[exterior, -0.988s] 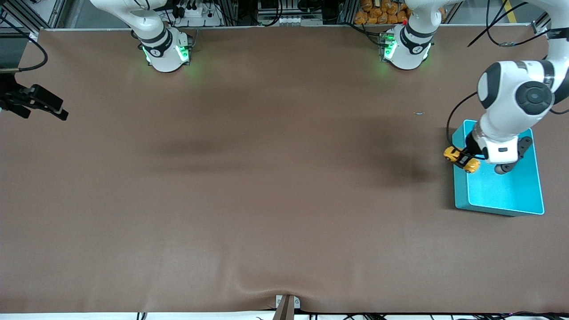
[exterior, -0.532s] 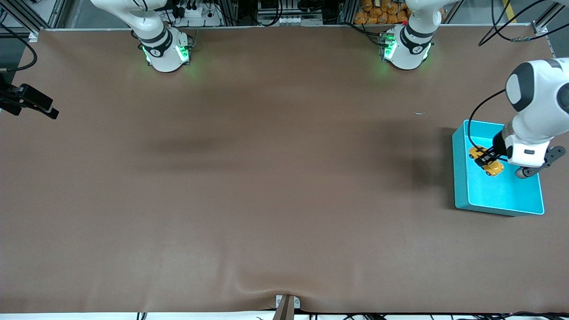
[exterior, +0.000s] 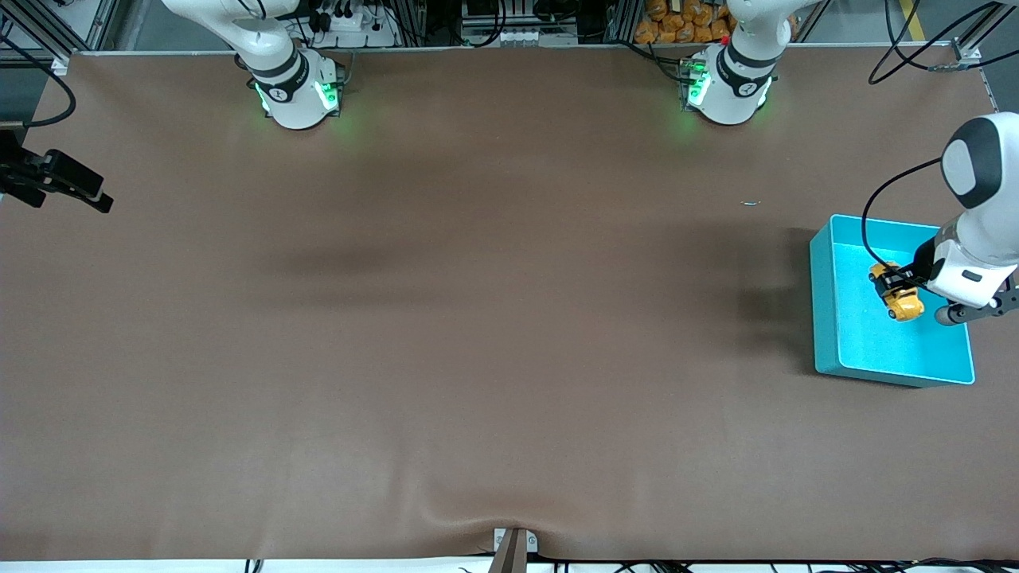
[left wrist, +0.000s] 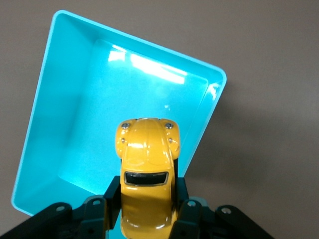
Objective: Wind and store yellow beetle car
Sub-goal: 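Lift the car with the left gripper and lower it into the bin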
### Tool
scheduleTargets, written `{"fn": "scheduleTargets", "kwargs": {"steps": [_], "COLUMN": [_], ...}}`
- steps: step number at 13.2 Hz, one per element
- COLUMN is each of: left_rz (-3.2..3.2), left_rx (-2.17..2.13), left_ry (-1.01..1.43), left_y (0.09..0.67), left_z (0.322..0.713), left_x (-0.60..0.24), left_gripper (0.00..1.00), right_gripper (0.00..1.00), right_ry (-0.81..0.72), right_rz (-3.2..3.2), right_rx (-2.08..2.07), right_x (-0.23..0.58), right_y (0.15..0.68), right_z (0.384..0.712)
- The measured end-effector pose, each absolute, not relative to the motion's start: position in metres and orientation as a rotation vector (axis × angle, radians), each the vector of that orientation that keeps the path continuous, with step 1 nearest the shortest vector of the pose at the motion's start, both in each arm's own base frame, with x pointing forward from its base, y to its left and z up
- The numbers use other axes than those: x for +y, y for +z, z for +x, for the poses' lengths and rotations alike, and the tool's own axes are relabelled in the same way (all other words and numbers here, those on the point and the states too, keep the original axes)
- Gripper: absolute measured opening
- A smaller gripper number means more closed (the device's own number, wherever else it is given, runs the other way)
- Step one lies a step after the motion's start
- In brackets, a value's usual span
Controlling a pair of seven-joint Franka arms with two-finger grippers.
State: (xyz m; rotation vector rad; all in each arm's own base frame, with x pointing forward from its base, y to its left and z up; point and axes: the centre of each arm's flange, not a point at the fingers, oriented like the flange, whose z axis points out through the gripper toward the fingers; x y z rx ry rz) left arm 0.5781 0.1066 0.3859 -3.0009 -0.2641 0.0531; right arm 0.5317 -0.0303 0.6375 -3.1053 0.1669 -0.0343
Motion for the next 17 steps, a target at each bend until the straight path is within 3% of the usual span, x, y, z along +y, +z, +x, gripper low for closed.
{"fn": "scheduleTargets", "kwargs": {"steps": [8, 17], "left_rz": [-3.063, -3.071], "left_rx": [0.02, 0.153], "left_ry": [0.199, 0.181], "left_y": [0.346, 0.277], "left_z": [0.57, 0.57], "left_x": [0.197, 0.208], "left_gripper": [0.46, 0.46], "right_gripper": [1.0, 1.0], "right_ry": [-0.056, -0.058], "right_rz": [-3.106, -3.105], "right_rx": [0.168, 0.182], "right_x": [-0.031, -0.036], "right_y": [0.644, 0.646], "right_z": [0.532, 0.531]}}
